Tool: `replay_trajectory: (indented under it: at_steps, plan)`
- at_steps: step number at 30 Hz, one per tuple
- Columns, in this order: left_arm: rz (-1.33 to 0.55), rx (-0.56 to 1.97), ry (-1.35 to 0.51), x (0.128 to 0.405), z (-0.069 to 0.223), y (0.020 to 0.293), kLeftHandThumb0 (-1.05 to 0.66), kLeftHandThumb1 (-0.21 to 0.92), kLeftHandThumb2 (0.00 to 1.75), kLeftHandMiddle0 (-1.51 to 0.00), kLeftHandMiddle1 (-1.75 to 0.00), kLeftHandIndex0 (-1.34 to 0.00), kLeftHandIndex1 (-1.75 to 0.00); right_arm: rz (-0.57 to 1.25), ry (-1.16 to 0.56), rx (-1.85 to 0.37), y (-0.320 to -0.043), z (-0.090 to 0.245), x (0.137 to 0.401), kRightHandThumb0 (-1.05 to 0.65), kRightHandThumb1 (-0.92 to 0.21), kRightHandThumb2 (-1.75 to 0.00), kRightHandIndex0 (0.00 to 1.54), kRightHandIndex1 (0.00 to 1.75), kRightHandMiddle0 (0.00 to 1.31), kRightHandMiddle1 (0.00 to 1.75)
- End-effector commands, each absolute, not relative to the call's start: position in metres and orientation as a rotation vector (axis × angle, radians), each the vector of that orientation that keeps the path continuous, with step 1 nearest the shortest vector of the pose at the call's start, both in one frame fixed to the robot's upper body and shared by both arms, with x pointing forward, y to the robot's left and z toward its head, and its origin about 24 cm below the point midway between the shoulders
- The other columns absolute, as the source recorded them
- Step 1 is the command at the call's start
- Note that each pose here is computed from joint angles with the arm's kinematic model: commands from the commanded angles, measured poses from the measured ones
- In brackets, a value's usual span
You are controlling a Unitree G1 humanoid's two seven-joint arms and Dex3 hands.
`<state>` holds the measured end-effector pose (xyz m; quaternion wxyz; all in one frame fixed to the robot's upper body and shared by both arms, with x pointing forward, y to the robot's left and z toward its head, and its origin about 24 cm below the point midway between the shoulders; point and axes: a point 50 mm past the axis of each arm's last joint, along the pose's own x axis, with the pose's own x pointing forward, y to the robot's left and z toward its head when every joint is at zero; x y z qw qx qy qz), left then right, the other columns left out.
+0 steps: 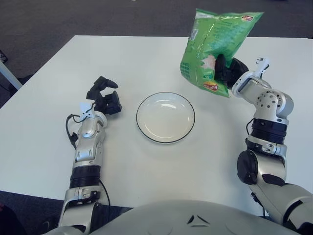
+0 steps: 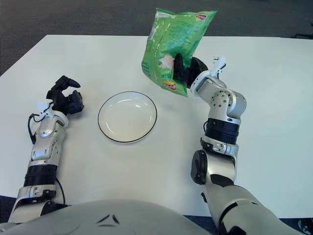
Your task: Put the snack into the plate.
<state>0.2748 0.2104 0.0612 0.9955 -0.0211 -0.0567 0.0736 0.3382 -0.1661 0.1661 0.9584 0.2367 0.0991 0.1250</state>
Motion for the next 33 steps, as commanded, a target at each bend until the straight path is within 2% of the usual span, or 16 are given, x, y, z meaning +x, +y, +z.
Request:
replay_trajectory:
  at_steps: [1, 5, 9, 23, 33]
  plan:
    - [0.177, -0.076, 0.037, 0.254, 0.019, 0.205, -0.5, 0.28, 1.37, -1.37, -1.75, -0.65, -1.75, 0.324, 0.113, 0.463, -0.156, 0.186, 0.338, 0.0, -0.04, -1.61, 0.85, 1.66, 0.58, 1.75]
    - [0.171, -0.082, 0.031, 0.254, 0.019, 0.204, -0.5, 0.28, 1.37, -1.37, -1.75, -0.65, -1.75, 0.351, 0.087, 0.42, -0.149, 0.192, 0.337, 0.0, -0.05, -1.6, 0.85, 1.66, 0.58, 1.75]
    - [0.17, -0.095, 0.026, 0.254, 0.019, 0.203, -0.5, 0.28, 1.37, -1.37, -1.75, -0.65, -1.75, 0.384, 0.076, 0.405, -0.129, 0.202, 0.333, 0.0, -0.07, -1.58, 0.85, 1.64, 0.56, 1.75]
    - [0.187, -0.082, 0.024, 0.254, 0.021, 0.198, -0.5, 0.27, 1.38, -1.37, -1.75, -0.65, -1.75, 0.503, 0.026, 0.273, -0.105, 0.202, 0.332, 0.0, -0.12, -1.5, 0.84, 1.58, 0.52, 1.75]
    - [0.197, -0.089, 0.021, 0.254, 0.021, 0.196, -0.5, 0.27, 1.38, -1.37, -1.75, -0.66, -1.75, 0.533, -0.066, 0.13, -0.096, 0.204, 0.326, 0.0, -0.06, -1.57, 0.87, 1.6, 0.57, 1.75]
